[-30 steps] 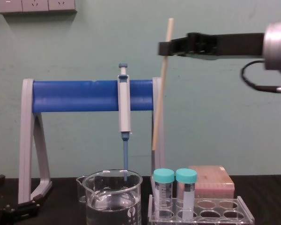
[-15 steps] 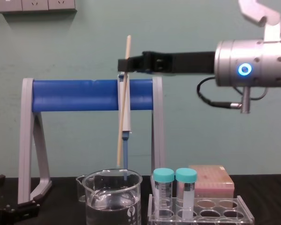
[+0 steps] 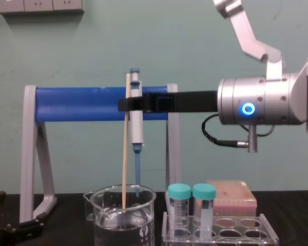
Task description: Hold the thermometer with one hand and immerse one end into the beaker, then reinsert it into the test tube rack.
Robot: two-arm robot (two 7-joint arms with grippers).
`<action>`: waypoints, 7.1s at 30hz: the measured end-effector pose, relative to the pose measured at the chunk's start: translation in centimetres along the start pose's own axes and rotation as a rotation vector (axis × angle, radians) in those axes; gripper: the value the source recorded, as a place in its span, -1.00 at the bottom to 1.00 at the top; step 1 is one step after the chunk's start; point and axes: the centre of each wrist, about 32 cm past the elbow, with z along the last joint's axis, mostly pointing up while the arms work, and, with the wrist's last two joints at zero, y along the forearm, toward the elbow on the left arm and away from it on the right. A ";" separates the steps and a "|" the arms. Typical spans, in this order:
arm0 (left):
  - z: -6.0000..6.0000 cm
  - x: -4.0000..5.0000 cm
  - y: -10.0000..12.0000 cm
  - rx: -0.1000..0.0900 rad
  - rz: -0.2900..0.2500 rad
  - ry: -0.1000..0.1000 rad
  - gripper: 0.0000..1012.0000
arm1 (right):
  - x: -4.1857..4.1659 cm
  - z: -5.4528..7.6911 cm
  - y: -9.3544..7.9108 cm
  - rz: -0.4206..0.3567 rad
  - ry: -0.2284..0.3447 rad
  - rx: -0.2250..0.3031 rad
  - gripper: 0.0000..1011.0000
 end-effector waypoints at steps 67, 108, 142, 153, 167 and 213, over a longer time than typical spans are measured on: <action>0.0 0.00 0.0 0.000 0.000 0.000 0.98 | 0.20 -2.0 0.6 0.010 -0.010 -0.057 -0.89; 0.0 0.00 0.0 0.000 0.000 0.000 0.98 | 0.19 -2.0 0.6 0.009 -0.010 -0.057 -0.89; 0.0 0.00 0.0 0.000 0.000 0.000 0.98 | 0.19 -2.0 0.6 0.009 -0.010 -0.057 -0.89; 0.0 0.00 0.0 0.000 0.000 0.000 0.98 | 0.19 -2.0 0.6 0.009 -0.010 -0.057 -0.89; 0.0 0.00 0.0 0.000 0.000 0.000 0.98 | 0.19 -2.0 0.6 0.009 -0.010 -0.057 -0.89; 0.0 0.00 0.0 0.000 0.000 0.000 0.98 | 0.30 -1.9 0.5 0.022 -0.014 -0.038 -0.89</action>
